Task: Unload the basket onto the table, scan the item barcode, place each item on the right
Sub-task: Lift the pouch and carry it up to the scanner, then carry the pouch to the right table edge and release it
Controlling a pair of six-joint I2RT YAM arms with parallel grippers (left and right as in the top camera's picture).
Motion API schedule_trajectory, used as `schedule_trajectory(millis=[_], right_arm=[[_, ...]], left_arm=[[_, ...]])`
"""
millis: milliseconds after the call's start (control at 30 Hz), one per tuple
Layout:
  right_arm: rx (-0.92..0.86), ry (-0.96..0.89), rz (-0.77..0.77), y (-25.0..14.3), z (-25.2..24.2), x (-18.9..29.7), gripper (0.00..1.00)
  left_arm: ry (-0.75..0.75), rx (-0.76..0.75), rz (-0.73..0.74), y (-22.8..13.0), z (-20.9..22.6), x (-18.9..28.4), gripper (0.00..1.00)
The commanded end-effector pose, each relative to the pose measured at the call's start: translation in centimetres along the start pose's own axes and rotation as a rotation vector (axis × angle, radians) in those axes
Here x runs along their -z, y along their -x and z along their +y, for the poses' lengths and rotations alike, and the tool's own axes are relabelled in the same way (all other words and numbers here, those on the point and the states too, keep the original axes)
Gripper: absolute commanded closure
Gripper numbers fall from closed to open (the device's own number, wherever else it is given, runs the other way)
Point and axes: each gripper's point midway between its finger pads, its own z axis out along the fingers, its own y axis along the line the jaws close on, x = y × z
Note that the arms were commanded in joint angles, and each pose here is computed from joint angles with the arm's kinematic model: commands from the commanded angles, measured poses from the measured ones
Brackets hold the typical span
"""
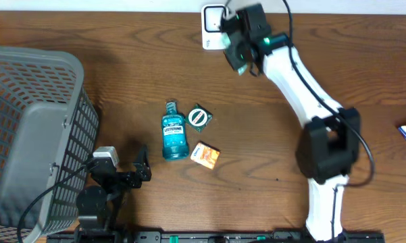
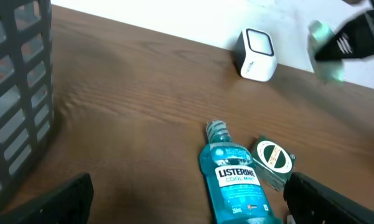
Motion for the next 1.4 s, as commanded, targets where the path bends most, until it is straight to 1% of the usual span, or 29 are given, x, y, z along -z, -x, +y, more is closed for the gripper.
schedule_trajectory(millis=[0, 133, 333, 533, 600, 700, 800, 900, 1067, 1233, 1267, 1367], right_arm=[[0.023, -0.095, -0.030, 3.0, -1.9, -1.3, 0.99], [0.033, -0.160, -0.020, 4.1, -3.2, -4.2, 0.99], [0.030, -0.188, -0.047, 5.0, -3.7, -6.0, 0.99], [-0.010, -0.211, -0.034, 4.8, -4.2, -5.5, 0.99], [-0.033, -0.236, -0.006, 4.4, -4.7, -4.7, 0.99], [-0.060, -0.277, 0.078, 3.0, -6.1, -2.4, 0.99], [-0.115, -0.362, 0.170, 0.7, -8.8, -0.1, 0.99], [-0.236, -0.507, 0.278, -3.0, -14.0, 2.5, 0.99], [-0.457, -0.739, 0.401, -10.0, -23.1, 5.7, 0.99], [-0.611, -0.823, 0.478, -17.0, -30.6, 7.3, 0.99], [-0.659, -0.844, 0.506, -19.6, -32.6, 7.9, 0.99], [-0.751, -0.836, 0.548, -23.9, -35.0, 8.6, 0.99]], left_arm=[[0.003, 0.001, 0.040, -1.2, 0.3, -0.2, 0.02], [0.003, 0.001, 0.040, -1.2, 0.3, -0.2, 0.02], [0.003, 0.001, 0.040, -1.2, 0.3, -0.2, 0.02], [0.003, 0.001, 0.040, -1.2, 0.3, -0.2, 0.02], [0.003, 0.001, 0.040, -1.2, 0.3, -0.2, 0.02], [0.003, 0.001, 0.040, -1.2, 0.3, -0.2, 0.03], [0.003, 0.001, 0.040, -1.2, 0.3, -0.2, 0.02], [0.003, 0.001, 0.040, -1.2, 0.3, -0.2, 0.02], [0.003, 0.001, 0.040, -1.2, 0.3, -0.2, 0.02], [0.003, 0.001, 0.040, -1.2, 0.3, -0.2, 0.02], [0.003, 0.001, 0.040, -1.2, 0.3, -0.2, 0.02], [0.003, 0.001, 0.040, -1.2, 0.3, -0.2, 0.02]])
